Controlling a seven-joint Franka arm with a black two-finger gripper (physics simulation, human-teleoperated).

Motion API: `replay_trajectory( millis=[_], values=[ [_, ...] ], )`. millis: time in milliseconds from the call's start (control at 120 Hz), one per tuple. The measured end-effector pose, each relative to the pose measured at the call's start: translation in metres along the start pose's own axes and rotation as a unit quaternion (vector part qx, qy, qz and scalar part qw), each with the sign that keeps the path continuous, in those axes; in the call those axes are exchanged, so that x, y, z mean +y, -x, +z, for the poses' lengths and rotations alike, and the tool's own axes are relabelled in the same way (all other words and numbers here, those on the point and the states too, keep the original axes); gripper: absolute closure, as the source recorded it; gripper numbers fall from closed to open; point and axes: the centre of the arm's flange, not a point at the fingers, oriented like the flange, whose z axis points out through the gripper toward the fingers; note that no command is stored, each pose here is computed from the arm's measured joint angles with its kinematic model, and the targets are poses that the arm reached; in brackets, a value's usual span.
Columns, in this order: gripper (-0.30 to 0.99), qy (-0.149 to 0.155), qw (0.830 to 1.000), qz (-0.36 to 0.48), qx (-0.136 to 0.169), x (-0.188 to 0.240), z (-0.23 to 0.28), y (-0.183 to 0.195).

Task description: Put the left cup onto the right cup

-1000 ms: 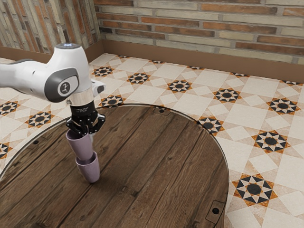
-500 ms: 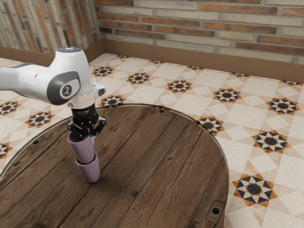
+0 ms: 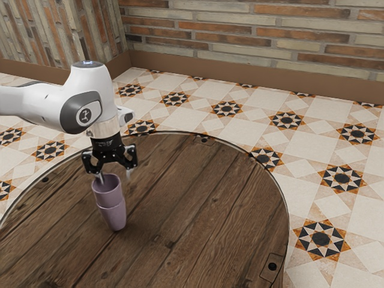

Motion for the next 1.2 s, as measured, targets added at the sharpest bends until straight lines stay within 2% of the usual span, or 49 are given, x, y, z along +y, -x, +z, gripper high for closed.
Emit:
replay_trajectory(
  millis=[267, 483, 717, 1200],
  values=[
    [0.05, 0.007, 1.000, 0.002, 0.012, -0.003, -0.018, 0.003],
    [0.02, 0.017, 0.999, 0.023, 0.038, -0.001, -0.056, 0.003],
    [0.01, 0.020, 0.994, 0.086, 0.065, 0.005, -0.093, -0.007],
    [0.00, 0.020, 0.976, 0.183, 0.115, 0.027, -0.167, -0.060]
  ],
)
